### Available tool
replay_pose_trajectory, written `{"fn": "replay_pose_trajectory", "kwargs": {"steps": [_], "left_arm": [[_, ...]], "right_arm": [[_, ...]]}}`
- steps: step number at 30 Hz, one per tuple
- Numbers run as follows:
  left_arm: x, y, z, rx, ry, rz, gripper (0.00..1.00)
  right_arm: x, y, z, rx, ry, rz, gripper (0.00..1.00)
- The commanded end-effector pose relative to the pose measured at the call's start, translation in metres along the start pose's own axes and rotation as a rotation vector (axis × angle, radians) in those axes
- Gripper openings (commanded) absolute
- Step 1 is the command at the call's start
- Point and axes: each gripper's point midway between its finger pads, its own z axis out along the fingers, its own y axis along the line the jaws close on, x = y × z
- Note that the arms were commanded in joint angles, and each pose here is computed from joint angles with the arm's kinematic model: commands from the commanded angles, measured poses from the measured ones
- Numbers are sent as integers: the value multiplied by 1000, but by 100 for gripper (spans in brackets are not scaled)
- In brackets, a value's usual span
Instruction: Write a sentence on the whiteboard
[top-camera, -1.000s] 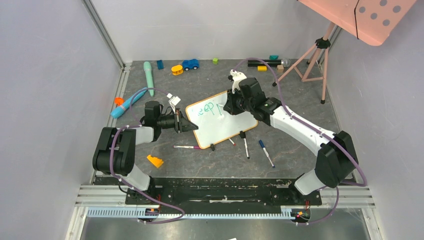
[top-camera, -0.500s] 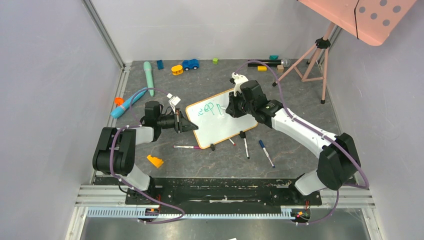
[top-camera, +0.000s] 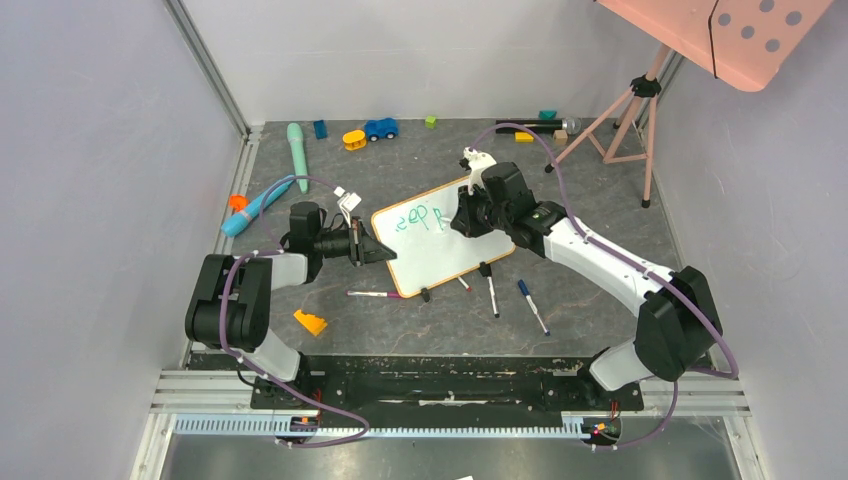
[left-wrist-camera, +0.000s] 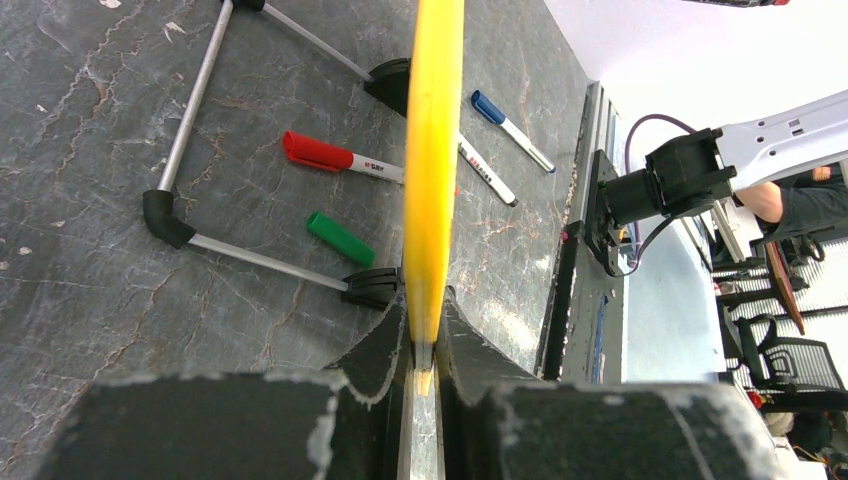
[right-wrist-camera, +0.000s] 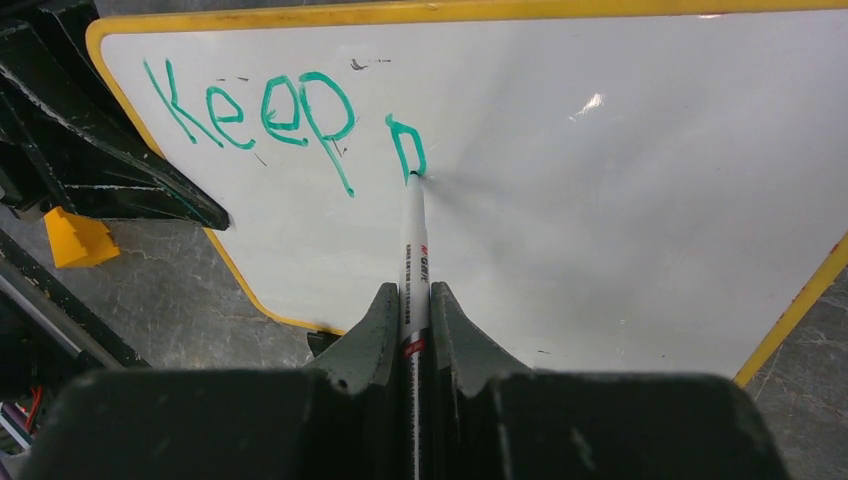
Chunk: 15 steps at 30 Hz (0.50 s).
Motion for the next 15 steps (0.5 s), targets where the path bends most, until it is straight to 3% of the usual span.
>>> {"fn": "replay_pose_trajectory", "kwargs": {"steps": [1, 15], "left_arm": [[-1, -9, 2, 28, 11, 39, 2], [-2, -10, 1, 31, 12, 38, 2]], "right_arm": [[-30, 7, -10, -24, -96, -28, 0], [-53, 6, -19, -27, -144, -27, 0]]}}
